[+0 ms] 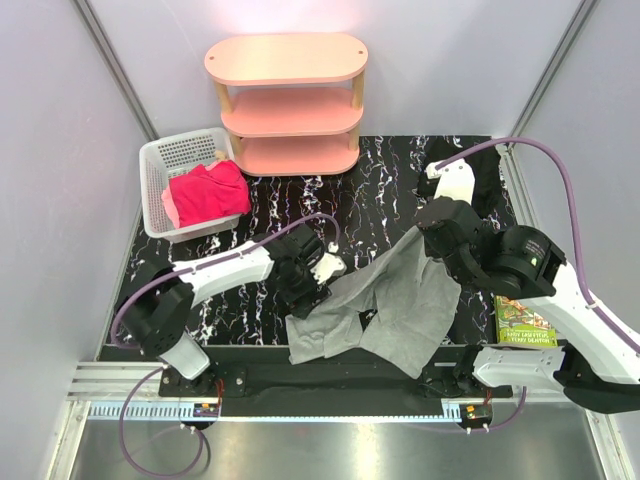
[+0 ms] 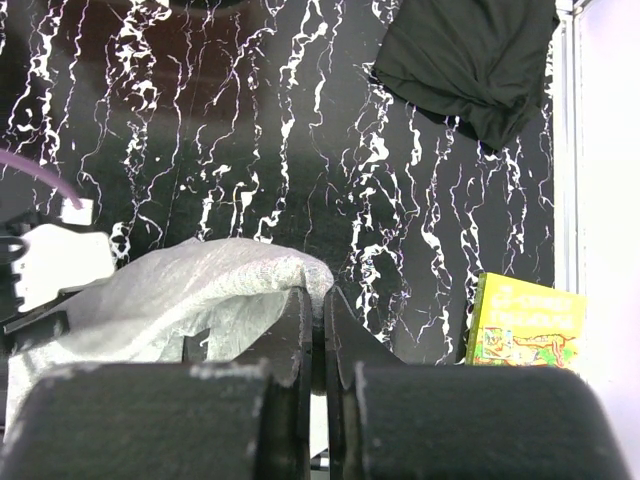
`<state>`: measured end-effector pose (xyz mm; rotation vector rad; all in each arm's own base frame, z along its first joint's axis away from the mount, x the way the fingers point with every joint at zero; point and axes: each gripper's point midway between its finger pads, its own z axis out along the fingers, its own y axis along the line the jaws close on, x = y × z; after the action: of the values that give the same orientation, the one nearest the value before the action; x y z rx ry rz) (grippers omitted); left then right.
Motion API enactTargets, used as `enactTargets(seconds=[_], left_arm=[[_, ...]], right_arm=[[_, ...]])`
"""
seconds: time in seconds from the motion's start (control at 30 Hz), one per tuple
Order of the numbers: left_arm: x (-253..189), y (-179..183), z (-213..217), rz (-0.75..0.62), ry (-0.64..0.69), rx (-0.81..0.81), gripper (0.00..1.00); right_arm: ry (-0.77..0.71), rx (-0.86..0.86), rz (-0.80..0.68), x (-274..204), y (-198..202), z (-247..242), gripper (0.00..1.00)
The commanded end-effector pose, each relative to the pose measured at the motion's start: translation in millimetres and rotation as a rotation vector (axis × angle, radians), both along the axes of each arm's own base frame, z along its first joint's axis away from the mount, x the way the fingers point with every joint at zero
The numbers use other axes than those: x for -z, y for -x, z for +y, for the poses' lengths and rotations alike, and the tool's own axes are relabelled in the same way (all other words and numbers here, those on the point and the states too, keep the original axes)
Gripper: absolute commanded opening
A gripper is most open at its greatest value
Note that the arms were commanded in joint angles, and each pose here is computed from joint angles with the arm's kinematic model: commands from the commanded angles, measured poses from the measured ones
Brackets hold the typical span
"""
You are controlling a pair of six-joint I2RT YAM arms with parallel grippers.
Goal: Fold and stack the t-shirts
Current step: Flatten the tshirt out
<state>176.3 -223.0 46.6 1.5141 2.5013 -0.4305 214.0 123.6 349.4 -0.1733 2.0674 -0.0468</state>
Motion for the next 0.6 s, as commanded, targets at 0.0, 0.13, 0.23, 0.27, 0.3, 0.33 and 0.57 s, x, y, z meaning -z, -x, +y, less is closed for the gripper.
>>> enactTargets(seconds=[0.0, 0.13, 0.23, 0.27, 0.3, 0.33, 0.57], left_arm=[[7.3, -9.9, -11.1, -0.007, 0.008, 0.01, 0.55], [4.0, -11.4, -8.6, 0.007, -0.011, 0.023, 0.0], [-22.2, -30.1, -3.1, -0.031, 0.025, -0.017, 0.0], [-38.5, -43.3, 4.3, -0.063, 0.05, -0.057, 0.0], [-61.6, -55.6, 6.1, -0.098, 0.074, -0.075, 0.0], [-84.6, -65.0, 9.8, -0.144, 0.11, -0.094, 0.0], [-225.2, -76.3, 52.9, -0.362, 0.237, -0.182, 0.0]], right_arm=[[-0.05, 0.008, -0.041, -11.4, -2.9, -2.2, 0.0], [-0.049, 0.011, -0.044, -11.9, -2.5, -4.3, 0.0], [-0.049, 0.017, -0.058, -16.3, -3.1, -7.3, 0.0], [-0.052, 0.017, -0.068, -20.8, -3.4, -8.3, 0.0], [-0.052, 0.02, -0.076, -23.6, -4.0, -9.1, 0.0], [-0.063, 0.02, -0.085, -28.4, -3.7, -10.0, 0.0], [-0.138, 0.015, -0.12, -48.5, 5.3, -19.4, 0.0]])
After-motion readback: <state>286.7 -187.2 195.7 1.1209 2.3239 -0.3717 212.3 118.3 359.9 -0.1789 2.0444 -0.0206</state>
